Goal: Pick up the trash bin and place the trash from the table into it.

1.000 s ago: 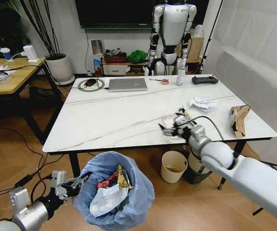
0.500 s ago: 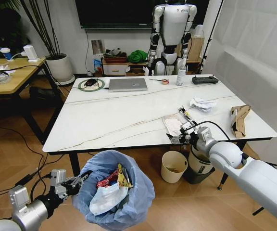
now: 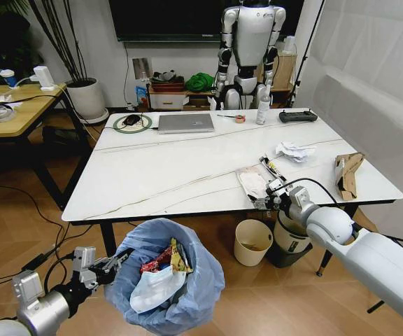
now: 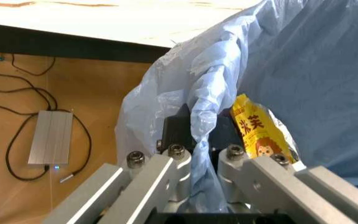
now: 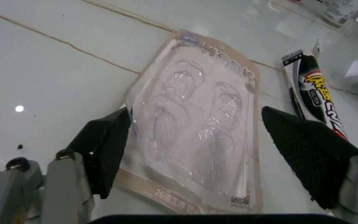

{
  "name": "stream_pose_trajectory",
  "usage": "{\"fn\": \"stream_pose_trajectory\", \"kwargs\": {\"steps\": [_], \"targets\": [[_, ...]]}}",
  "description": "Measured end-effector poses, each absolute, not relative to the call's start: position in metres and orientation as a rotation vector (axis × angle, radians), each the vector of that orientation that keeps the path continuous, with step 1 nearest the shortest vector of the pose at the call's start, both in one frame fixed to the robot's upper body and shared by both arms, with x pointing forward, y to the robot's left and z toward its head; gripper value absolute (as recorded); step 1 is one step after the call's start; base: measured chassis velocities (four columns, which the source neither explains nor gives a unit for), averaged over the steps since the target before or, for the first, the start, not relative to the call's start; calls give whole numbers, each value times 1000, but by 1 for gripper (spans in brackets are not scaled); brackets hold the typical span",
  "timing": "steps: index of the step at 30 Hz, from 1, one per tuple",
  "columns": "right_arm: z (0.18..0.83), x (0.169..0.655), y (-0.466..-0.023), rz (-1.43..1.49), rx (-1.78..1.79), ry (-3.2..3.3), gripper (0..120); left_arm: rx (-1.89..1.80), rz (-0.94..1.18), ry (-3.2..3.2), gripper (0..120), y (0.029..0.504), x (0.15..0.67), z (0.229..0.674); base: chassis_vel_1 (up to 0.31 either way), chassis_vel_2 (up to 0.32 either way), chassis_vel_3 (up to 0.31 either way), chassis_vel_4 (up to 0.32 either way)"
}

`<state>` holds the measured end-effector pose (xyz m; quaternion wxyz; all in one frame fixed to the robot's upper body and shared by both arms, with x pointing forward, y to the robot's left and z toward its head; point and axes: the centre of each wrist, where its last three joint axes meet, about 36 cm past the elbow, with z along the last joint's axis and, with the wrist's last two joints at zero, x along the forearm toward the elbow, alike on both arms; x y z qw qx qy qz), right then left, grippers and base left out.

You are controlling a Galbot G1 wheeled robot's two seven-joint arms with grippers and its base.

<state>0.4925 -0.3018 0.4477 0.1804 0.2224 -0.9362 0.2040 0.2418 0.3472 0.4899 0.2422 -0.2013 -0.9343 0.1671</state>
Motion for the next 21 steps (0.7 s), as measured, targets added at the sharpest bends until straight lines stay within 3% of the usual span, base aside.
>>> {"fn": "stream_pose_trajectory", "kwargs": {"steps": [1, 5, 7, 12, 14, 19, 21], "targets": [[448, 493, -302, 576, 628, -2645, 77, -550, 457, -2554, 0, 347, 242, 490, 0, 0, 0, 0], [441, 492, -306, 587, 631, -2637, 57, -549, 458, -2554, 0, 348, 242, 489, 0, 0, 0, 0], [441, 492, -306, 587, 632, -2637, 53, -549, 457, -2554, 0, 348, 242, 489, 0, 0, 0, 0], [440, 493, -307, 586, 641, -2641, 32, -549, 460, -2553, 0, 348, 243, 489, 0, 0, 0, 0], [440, 493, -306, 586, 642, -2642, 30, -549, 460, -2553, 0, 348, 243, 489, 0, 0, 0, 0], [436, 493, -307, 591, 664, -2644, 9, -546, 462, -2552, 0, 348, 242, 488, 0, 0, 0, 0], [436, 493, -307, 591, 666, -2644, 8, -546, 462, -2552, 0, 348, 242, 488, 0, 0, 0, 0]]}}
